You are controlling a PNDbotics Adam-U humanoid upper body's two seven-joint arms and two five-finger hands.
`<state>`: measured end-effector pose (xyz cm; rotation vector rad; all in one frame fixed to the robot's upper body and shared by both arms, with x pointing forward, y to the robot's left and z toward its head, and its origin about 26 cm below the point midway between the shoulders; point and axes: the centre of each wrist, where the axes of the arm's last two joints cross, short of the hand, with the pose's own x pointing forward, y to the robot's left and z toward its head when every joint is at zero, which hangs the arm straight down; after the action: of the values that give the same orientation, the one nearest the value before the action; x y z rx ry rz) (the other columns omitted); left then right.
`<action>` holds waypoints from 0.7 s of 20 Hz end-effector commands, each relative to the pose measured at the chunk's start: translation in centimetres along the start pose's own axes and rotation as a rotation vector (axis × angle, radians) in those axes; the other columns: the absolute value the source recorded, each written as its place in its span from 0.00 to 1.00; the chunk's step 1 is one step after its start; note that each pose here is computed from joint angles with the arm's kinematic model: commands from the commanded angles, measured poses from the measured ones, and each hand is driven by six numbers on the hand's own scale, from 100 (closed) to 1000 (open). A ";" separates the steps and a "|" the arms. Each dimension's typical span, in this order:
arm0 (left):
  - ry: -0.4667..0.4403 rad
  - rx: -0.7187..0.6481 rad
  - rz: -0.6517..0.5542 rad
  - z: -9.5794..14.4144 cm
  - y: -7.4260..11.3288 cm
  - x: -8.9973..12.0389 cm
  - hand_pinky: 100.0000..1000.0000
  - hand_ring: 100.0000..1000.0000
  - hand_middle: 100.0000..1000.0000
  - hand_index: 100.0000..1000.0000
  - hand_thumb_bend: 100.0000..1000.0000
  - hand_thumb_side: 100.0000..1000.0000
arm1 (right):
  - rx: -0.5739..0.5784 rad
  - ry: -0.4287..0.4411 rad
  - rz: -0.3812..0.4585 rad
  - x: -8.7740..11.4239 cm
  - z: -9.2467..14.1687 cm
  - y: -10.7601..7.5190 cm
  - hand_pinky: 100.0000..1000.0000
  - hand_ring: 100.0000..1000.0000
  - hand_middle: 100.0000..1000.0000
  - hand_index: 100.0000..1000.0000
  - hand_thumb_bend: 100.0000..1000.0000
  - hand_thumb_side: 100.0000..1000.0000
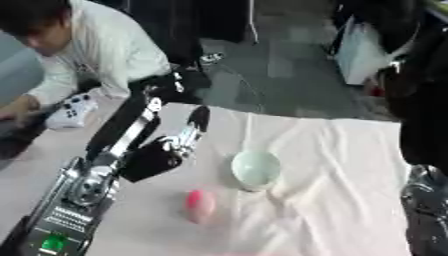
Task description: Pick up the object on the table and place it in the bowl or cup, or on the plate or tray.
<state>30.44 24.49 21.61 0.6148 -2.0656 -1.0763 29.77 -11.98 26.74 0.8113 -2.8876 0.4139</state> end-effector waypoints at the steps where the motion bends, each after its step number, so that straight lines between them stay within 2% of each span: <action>1: 0.054 -0.152 -0.094 0.1 1.2 0.2 0.77 0.71 0.92 0.93 0.02 0.90 | -0.008 -0.012 0.012 0.3 -0.3 -0.2 0.00 0.30 0.35 0.47 0.01 0.66; 14: 0.077 -0.312 -0.198 0.4 2.5 -0.1 0.76 0.73 0.92 0.94 0.04 0.88 | -0.017 0.006 0.016 0.3 0.1 -0.3 0.00 0.29 0.35 0.47 0.00 0.66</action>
<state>30.30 25.79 22.55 0.6524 -1.7610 -1.3873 29.86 -12.27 26.36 0.7883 -2.8727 0.3957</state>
